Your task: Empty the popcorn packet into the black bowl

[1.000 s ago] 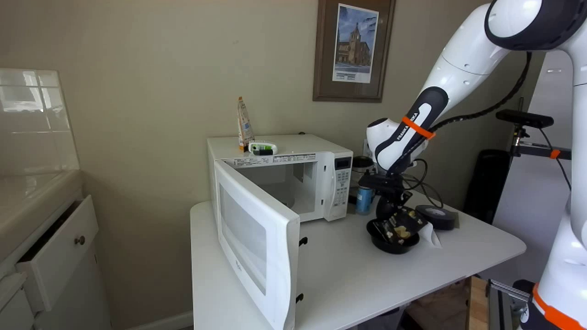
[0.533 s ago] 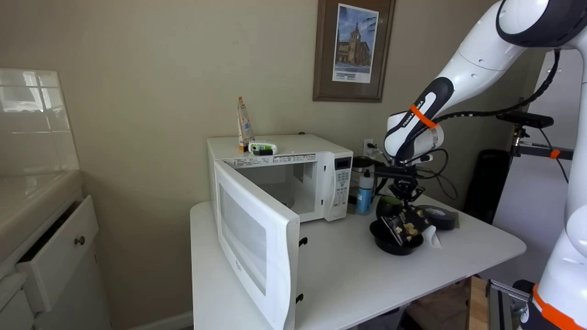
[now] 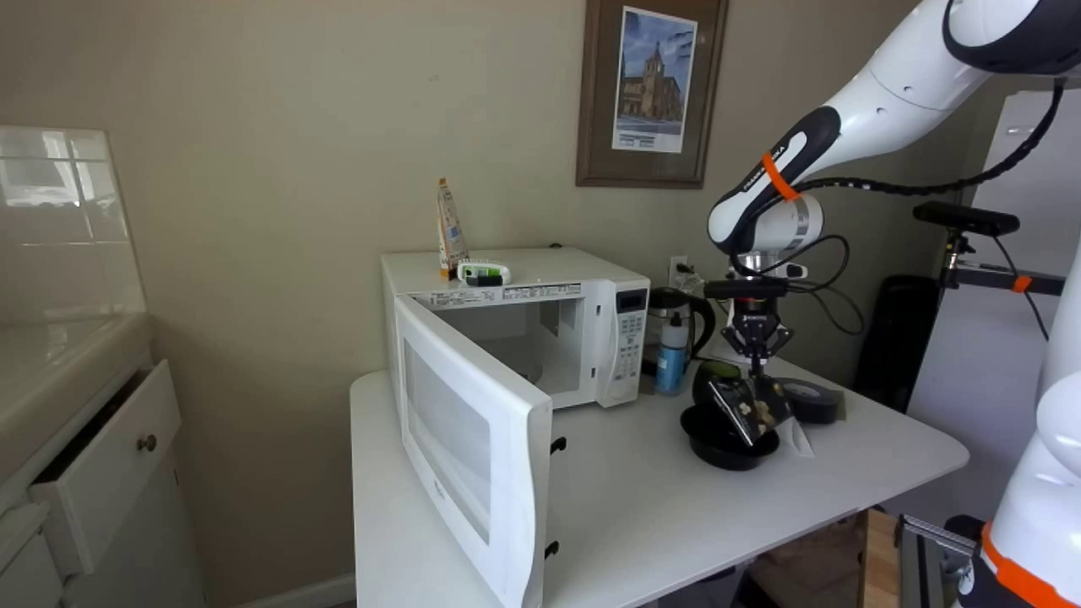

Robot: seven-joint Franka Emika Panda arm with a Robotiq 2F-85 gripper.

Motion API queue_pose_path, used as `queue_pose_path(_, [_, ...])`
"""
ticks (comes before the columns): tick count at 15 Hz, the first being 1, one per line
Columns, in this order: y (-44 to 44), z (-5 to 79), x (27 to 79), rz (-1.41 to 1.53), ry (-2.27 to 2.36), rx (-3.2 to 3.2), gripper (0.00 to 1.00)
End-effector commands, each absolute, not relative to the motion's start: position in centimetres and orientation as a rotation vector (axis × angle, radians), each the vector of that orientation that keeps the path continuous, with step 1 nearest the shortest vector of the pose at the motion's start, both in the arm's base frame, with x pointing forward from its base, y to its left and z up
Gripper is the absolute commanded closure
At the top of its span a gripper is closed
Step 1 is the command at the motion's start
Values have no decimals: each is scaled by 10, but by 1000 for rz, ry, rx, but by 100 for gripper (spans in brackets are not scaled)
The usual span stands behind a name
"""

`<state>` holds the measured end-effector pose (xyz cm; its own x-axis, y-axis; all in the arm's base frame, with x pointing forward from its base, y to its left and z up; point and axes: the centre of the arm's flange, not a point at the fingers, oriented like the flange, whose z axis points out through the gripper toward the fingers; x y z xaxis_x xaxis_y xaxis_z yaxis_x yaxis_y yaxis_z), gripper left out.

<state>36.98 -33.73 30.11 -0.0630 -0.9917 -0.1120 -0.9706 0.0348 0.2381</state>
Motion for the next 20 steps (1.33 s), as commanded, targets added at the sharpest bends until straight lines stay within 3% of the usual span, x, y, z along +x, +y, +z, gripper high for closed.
queue_pose_path(1, [-333,321,373,-490,-2163,2178,100])
queue_pose_path(6, [-316,332,396,-515,-2032,2358,100])
queue_pose_path(20, [-294,276,462,-1059,-1631,2486,100])
